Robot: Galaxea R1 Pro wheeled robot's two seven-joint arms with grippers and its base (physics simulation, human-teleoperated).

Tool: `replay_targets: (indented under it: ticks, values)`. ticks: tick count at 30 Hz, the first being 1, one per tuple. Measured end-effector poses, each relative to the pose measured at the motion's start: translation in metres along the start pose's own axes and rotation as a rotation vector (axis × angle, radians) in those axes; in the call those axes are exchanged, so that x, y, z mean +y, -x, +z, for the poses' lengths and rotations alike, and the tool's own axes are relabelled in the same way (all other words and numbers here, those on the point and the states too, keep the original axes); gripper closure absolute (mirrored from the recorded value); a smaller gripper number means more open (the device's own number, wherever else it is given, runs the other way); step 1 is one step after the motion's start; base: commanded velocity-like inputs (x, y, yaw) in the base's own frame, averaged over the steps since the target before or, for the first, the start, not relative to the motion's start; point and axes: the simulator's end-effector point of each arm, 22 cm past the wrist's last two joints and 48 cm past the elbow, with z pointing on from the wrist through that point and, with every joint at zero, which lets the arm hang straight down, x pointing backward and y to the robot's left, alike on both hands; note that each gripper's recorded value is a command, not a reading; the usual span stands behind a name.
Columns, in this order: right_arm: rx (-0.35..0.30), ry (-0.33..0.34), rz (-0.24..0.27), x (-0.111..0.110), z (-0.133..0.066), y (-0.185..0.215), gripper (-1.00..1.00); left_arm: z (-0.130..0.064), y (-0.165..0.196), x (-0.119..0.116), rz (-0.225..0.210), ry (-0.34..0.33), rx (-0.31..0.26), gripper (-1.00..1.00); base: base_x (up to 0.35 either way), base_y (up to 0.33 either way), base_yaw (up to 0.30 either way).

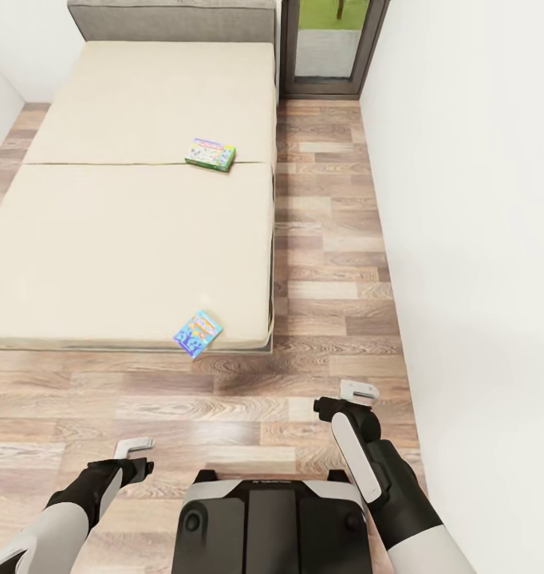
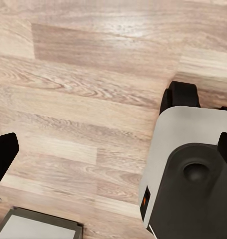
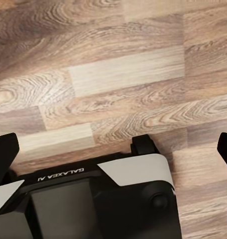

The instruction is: Put all the toys in the child's room - the three board games (two on the bed and one on the table), the two jigsaw puzzles on the table, and the tennis ball on the table - inside the toy box on the table in the child's room.

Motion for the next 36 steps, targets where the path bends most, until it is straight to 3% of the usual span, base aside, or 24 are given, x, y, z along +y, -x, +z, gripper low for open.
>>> replay_targets:
  ticks: [36]
  values:
    - [-0.057,0.01,0.009,0.001,-0.024,0.023,-1.0,-0.019,0.023,-0.001,-0.012,-0.011,-0.05,-1.0,0.0,0.0,0.0]
